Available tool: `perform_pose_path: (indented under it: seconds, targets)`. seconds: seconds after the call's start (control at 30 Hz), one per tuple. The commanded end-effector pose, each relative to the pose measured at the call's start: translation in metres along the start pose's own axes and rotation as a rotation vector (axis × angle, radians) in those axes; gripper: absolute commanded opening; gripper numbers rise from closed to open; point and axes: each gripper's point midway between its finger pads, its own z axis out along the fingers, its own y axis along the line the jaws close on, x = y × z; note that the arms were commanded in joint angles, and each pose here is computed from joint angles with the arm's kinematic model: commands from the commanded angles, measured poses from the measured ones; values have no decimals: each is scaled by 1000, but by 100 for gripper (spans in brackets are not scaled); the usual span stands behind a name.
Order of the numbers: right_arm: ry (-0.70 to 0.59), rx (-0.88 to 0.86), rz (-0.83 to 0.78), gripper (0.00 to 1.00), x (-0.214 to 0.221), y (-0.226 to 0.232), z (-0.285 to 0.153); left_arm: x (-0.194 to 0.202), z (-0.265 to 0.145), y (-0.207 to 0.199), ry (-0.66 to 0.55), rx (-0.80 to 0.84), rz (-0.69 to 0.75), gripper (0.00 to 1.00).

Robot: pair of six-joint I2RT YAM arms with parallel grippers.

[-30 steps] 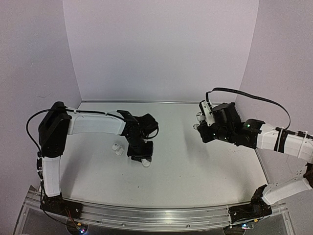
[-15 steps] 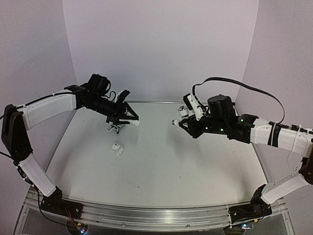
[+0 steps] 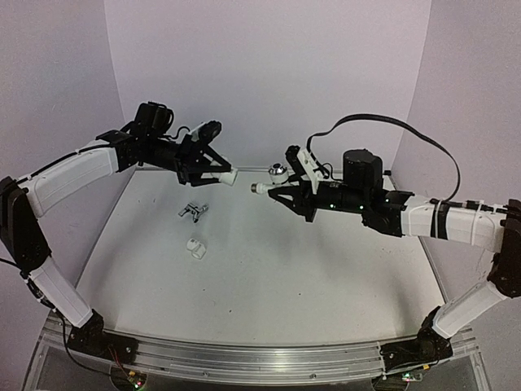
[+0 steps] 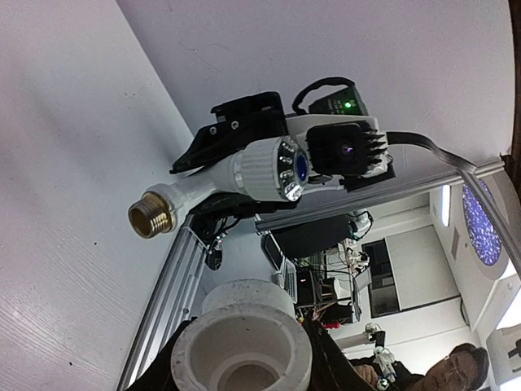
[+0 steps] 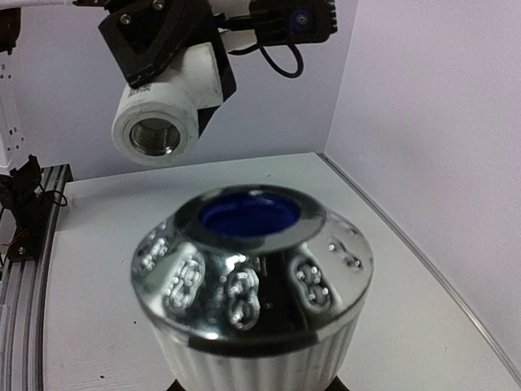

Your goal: Install the water faucets

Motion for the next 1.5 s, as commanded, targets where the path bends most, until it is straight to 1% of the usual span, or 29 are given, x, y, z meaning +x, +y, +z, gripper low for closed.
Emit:
perform_pose_path:
  seconds: [0.0,0.27,0.43,0.73,0.93,1.1,1.23,1.33,1.47]
  targets:
    - [-289,-59,-189,0,-89,9,-11,-9,-19,-62,-7,120,176,0]
    - [-412,-109,-201,0,-121,14,-12,-18,-24,-77,-9,155,221,0]
    - [-429,-140,-223,0,-127,19,-12,-22,-25,-81,-14,164,232,0]
    - [-443,-133,-271,0,-130,27,-9,-26,-24,-81,-34,174,193,0]
    - [-432,-4,-379,0,-127,23,-8,-31,-22,-73,-42,168,94,0]
    - [-393,101,-528,0,-122,12,-12,-32,-21,-69,-37,169,16,0]
    - [-362,115,-613,0,-121,12,-13,-37,-19,-57,-47,156,-87,0]
    - [-362,130,-653,0,-123,11,-15,-41,-18,-48,-56,146,-165,0]
    - [-375,123,-682,0,-128,14,-17,-44,-16,-40,-64,138,-230,0]
